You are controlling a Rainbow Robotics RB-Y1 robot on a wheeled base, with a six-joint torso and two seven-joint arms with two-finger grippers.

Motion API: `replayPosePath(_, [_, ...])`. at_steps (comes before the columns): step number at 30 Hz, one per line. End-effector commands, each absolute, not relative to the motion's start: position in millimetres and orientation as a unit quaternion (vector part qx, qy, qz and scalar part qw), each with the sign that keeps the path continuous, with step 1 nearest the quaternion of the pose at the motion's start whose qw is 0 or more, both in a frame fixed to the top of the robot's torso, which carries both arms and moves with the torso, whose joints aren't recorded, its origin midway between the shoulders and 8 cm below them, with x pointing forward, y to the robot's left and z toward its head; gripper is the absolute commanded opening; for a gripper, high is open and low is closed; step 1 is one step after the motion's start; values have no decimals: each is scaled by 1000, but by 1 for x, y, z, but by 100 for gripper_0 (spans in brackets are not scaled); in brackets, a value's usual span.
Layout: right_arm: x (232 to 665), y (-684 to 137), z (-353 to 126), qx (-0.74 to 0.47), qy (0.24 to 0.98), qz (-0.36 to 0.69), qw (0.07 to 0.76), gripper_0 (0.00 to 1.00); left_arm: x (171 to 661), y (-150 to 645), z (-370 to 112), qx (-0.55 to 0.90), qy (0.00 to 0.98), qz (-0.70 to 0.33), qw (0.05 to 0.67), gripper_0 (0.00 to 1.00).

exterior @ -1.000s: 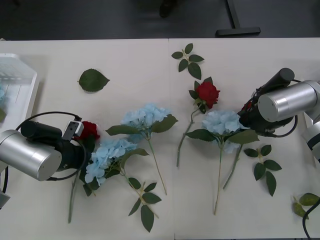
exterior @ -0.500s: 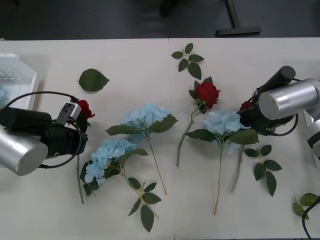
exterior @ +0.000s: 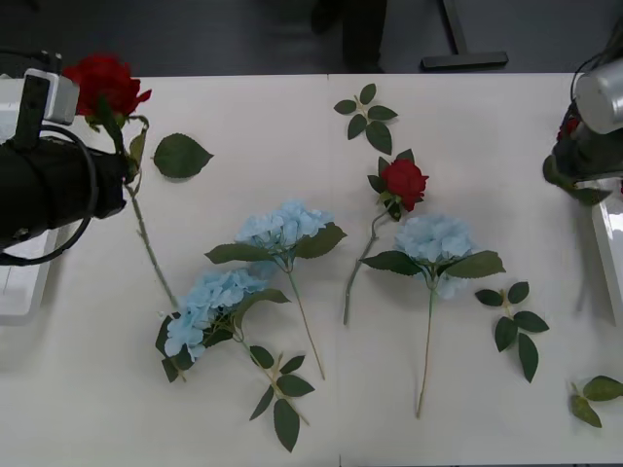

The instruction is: Place the red flowers into the right box and the blue flowers into the left box. If a person shows an open palm, hand one flower to the person first, then continue sorting.

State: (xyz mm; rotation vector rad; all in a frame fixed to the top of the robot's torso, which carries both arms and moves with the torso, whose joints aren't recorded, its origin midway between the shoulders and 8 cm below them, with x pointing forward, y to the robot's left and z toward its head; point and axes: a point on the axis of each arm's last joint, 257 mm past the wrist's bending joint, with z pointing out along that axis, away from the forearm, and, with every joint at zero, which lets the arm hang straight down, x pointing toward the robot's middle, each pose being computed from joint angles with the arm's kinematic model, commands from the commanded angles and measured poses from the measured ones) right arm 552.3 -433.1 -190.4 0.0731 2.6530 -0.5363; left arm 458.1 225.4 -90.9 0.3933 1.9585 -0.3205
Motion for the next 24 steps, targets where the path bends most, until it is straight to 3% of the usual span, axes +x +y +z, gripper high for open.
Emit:
replayPosePath(1, [567,-514,-101,-52,908,-338,244,0,454,178,-70,113,771,-245,578,0])
replayPosePath(6, [570,-578,-83,-124,864,-441,209,0,449,129,-33,105,715,-324,610,0])
replayPosePath(12, [582,-631,-105,-161,829,-495,203,0,431,55,-6,124,672,-408,606,0])
replayPosePath(24, [559,-645,-200,-97,871,-439,197,0,450,-20,26,131,617,-449,633,0])
